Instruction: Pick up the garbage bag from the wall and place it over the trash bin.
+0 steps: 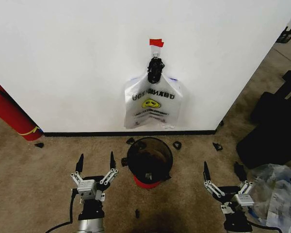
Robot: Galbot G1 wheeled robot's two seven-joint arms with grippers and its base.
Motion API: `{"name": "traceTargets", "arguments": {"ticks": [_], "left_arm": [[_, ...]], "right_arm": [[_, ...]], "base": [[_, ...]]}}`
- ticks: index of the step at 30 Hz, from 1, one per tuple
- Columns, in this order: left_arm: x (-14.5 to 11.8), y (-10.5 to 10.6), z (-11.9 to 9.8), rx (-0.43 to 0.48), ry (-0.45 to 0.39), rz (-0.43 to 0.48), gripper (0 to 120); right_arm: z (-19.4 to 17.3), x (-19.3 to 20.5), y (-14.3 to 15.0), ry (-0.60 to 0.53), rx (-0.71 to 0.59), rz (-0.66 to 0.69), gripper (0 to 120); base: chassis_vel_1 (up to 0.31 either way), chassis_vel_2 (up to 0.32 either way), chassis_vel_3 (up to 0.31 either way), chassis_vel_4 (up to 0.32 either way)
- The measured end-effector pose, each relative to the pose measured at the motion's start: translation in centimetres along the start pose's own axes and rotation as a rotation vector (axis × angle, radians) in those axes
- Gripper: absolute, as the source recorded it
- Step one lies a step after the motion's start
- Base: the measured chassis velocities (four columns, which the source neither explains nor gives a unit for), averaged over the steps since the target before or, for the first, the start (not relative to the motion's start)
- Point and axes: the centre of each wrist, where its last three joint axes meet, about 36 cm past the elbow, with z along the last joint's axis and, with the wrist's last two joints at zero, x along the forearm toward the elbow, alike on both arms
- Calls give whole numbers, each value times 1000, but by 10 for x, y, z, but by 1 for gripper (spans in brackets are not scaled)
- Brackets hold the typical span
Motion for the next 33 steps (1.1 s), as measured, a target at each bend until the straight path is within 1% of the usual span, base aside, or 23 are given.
{"name": "traceTargets", "arguments": {"ticks": [33], "left_arm": [[1,1,-2,-2,-3,-1,100]], "right_arm": [[0,2,0,-3,2,3,100]], "base": [[0,0,0,0]]}}
